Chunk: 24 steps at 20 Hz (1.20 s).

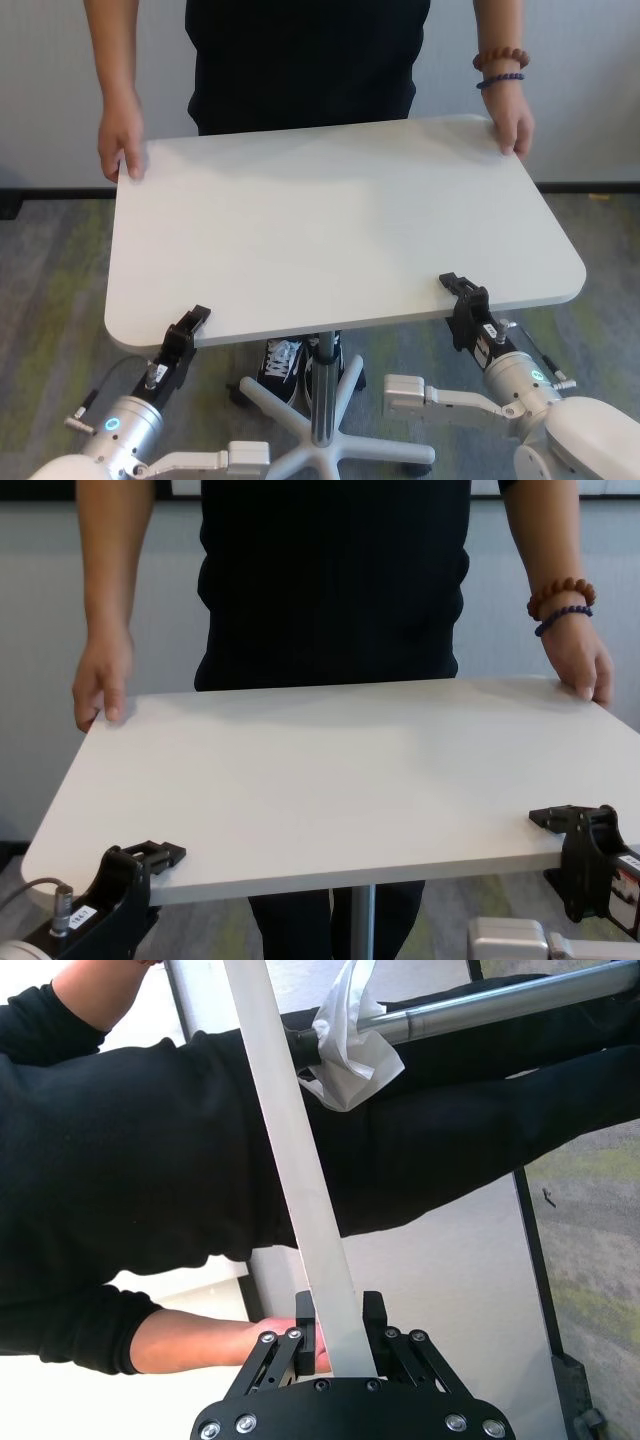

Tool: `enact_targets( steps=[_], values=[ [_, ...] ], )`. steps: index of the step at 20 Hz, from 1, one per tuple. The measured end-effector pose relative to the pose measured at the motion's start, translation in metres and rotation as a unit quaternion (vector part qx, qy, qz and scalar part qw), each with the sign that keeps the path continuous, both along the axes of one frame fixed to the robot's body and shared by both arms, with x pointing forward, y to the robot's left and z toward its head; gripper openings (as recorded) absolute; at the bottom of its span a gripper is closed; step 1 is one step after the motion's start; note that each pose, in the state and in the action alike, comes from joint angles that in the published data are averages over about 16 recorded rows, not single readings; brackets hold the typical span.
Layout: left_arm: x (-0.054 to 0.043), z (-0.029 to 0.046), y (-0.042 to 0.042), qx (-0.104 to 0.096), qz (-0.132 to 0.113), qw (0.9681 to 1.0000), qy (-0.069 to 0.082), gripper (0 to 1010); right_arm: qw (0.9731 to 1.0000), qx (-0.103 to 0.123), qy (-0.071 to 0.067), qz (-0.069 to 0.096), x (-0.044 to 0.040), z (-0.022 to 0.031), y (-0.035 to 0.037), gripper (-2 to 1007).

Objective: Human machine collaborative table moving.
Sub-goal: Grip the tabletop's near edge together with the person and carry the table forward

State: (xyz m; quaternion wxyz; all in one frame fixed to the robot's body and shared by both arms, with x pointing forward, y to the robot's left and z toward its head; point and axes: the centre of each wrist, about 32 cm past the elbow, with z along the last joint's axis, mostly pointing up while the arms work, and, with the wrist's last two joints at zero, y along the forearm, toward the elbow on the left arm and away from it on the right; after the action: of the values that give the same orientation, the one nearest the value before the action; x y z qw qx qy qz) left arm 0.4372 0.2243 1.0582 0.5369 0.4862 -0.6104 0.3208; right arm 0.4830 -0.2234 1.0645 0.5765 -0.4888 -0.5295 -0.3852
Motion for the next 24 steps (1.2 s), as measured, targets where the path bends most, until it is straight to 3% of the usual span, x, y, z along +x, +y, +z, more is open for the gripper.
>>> enact_targets(
  steps=[12,24],
  values=[
    [0.0000,0.0029,-0.0007,0.009,-0.003,0.9999,-0.005,294,1.0000,0.000,-0.001,0.002,0.0008,0.0006,0.0005,222],
    [0.0016,0.0160,-0.0057,0.033,-0.010,0.9990,-0.029,295,0.9999,-0.007,-0.012,0.007,0.0053,0.0062,0.0013,222]
  ],
)
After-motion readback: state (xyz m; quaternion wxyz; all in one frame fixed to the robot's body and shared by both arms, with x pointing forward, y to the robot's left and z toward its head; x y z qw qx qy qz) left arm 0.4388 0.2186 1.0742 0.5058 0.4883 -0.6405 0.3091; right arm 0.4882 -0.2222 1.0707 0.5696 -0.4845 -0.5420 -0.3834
